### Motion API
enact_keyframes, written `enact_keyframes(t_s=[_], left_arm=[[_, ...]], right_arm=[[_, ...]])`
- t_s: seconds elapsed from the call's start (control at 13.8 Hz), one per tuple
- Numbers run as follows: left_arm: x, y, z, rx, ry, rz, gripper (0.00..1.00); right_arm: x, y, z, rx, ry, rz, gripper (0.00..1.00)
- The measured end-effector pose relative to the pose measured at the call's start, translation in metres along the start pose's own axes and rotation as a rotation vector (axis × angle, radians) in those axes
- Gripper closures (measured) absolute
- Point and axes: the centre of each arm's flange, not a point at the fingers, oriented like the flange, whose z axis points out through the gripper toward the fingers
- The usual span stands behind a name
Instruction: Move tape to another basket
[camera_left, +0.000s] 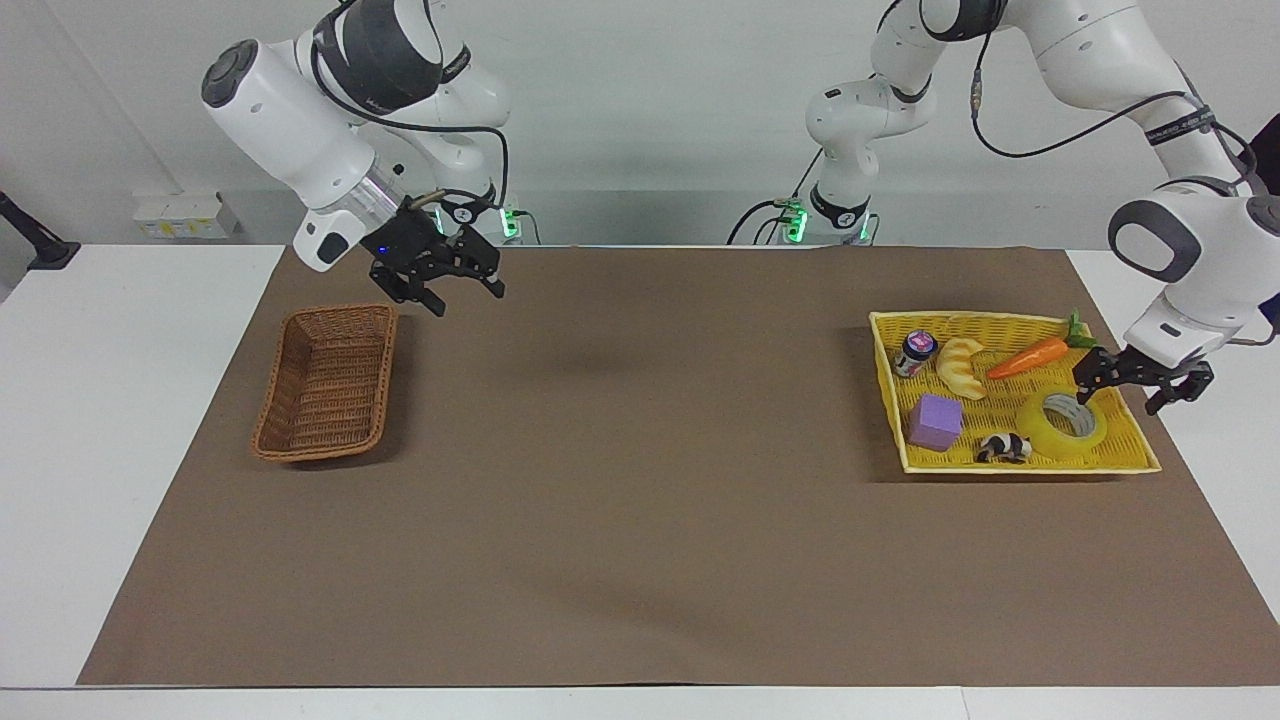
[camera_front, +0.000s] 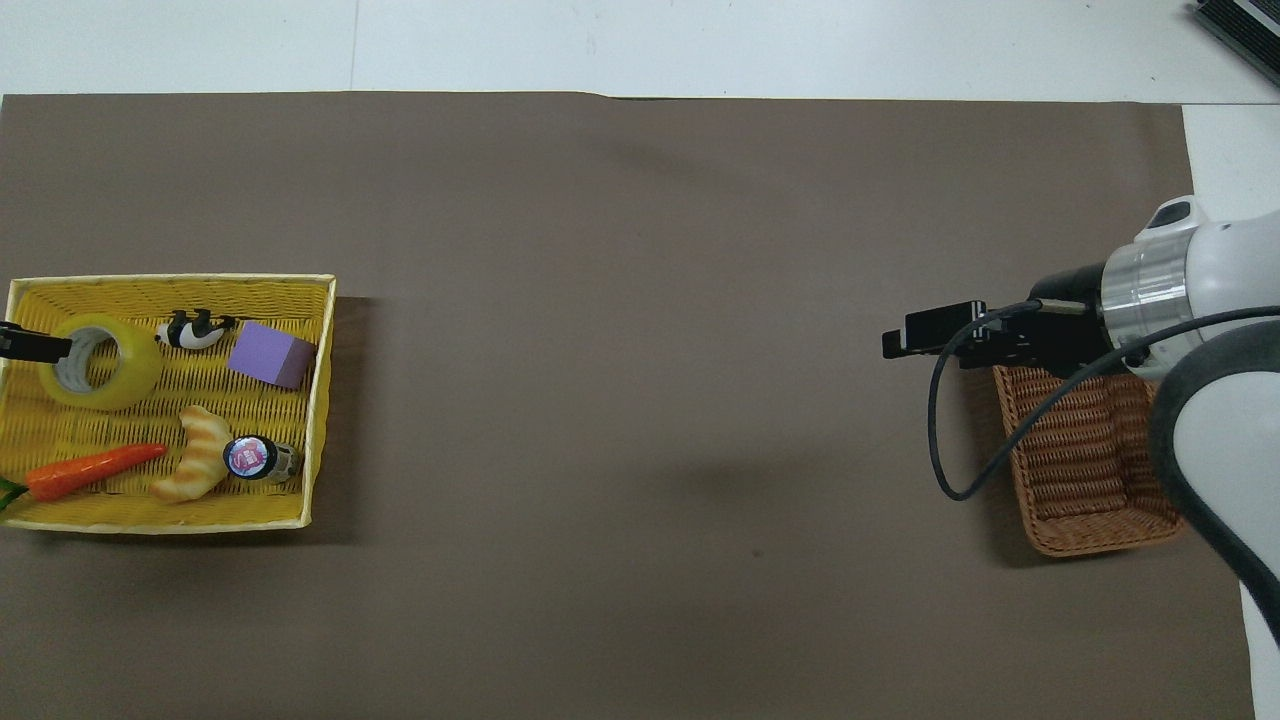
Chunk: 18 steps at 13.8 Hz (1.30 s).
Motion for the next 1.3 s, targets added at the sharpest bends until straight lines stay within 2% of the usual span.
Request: enact_keyframes(t_s=[0.22,0.43,0.65,1.01,1.09,1.3], left_arm=[[0.0,-0.002,0.017,0.0,-0.007,0.001,0.0],[-0.003,-0.005,0.031,-0.011,-0.021,-0.007,0.0],[-0.005,-0.003,0.047,-0.032,-0.034,-0.016,0.03],[-0.009,-0.003,0.051,-0.037,-0.041,-0.02,0.7],[-0.009,-0.004,0.049,-0.036,-0.036,-0.022,0.79],[-0.007,-0.005,0.036,-0.026,-0.02,-0.021,0.79]], right_arm=[[-0.002,-0.013,0.012,0.075,-0.004,0.01,0.0],[-0.008,-0.032,0.06,0.141,0.019,0.029,0.0],[-0.015,-0.045,0.085,0.216,0.031,0.068,0.0],[-0.019,-0.068,0.093,0.343,0.063,0.122,0.0],[-0.019,-0.069,0.092,0.364,0.066,0.136,0.0],[-0.018,-0.07,0.092,0.39,0.066,0.153,0.0]])
